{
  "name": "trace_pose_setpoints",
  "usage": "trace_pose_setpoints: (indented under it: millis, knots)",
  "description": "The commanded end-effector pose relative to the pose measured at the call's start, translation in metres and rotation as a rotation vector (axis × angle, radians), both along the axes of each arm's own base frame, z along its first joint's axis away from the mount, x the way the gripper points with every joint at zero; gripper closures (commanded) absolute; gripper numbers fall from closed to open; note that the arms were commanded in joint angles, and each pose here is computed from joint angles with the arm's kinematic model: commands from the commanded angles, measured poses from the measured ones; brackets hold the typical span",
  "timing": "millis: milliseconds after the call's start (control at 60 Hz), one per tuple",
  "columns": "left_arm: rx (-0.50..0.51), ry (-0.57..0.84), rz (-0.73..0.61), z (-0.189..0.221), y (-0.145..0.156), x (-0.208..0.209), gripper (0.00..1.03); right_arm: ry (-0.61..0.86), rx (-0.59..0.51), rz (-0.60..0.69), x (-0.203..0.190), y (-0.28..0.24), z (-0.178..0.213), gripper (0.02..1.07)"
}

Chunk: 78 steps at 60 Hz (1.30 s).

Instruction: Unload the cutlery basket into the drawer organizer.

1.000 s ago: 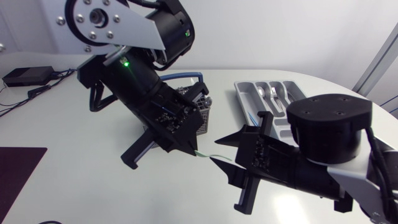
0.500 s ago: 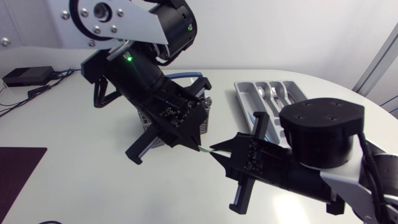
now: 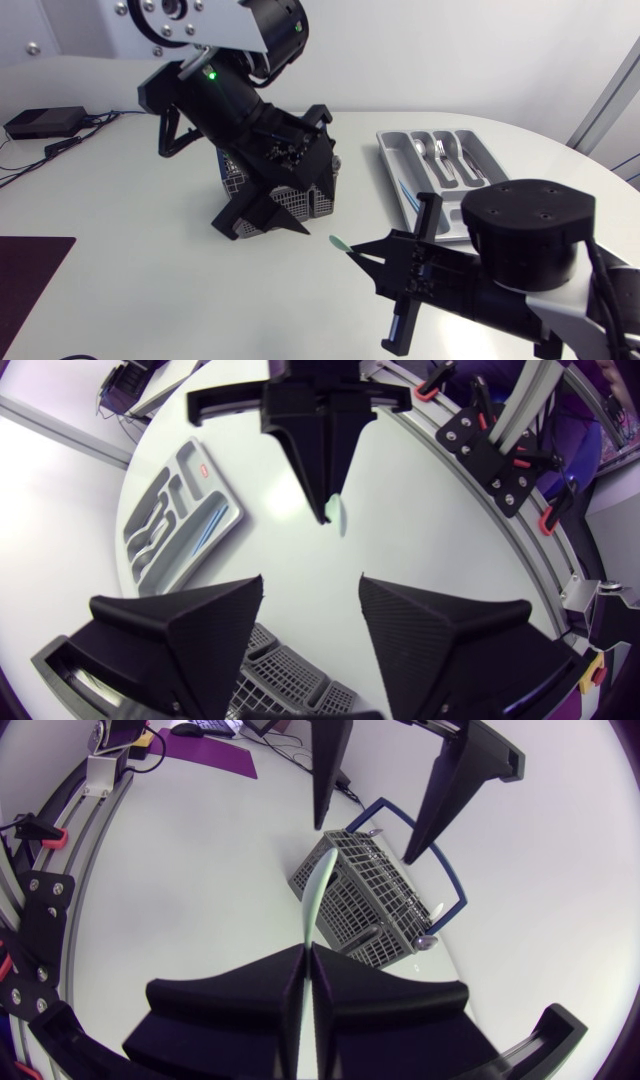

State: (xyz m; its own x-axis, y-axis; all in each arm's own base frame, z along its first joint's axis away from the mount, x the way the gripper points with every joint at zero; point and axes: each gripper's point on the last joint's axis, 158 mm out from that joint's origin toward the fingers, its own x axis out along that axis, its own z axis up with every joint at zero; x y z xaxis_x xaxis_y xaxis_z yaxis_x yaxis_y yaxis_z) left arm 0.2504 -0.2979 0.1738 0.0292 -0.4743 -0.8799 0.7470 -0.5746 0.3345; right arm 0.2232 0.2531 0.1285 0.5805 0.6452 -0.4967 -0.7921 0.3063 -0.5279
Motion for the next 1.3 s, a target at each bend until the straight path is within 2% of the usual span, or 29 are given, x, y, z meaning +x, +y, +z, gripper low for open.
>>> trace_pose_setpoints:
  millis: [0, 183, 333, 483, 617, 767, 1283]
  knots:
    - [-0.024, -0.007, 0.063, 0.006, -0.001, 0.022, 0.03, -0.025, -0.032, -0.016, 0.003, -0.016, -0.010, 1.01]
    - [-0.052, -0.017, 0.158, -0.002, -0.002, 0.059, 0.04, -0.102, -0.070, -0.092, 0.026, -0.057, -0.015, 1.01]
    - [-0.026, -0.078, 0.203, -0.025, -0.008, 0.090, 0.04, -0.177, -0.101, -0.164, 0.051, -0.096, -0.014, 1.01]
    - [0.012, -0.098, 0.218, -0.041, -0.016, 0.112, 0.04, -0.248, -0.121, -0.223, 0.066, -0.132, -0.011, 1.01]
    - [0.009, -0.123, 0.228, -0.039, -0.023, 0.128, 0.04, -0.280, -0.143, -0.271, 0.078, -0.165, -0.012, 1.01]
    - [0.007, -0.129, 0.236, -0.040, -0.026, 0.137, 0.04, -0.313, -0.189, -0.312, 0.090, -0.193, -0.020, 1.01]
    - [0.030, -0.146, 0.248, -0.051, -0.034, 0.152, 0.04, -0.273, -0.303, -0.363, 0.116, -0.265, -0.073, 1.01]
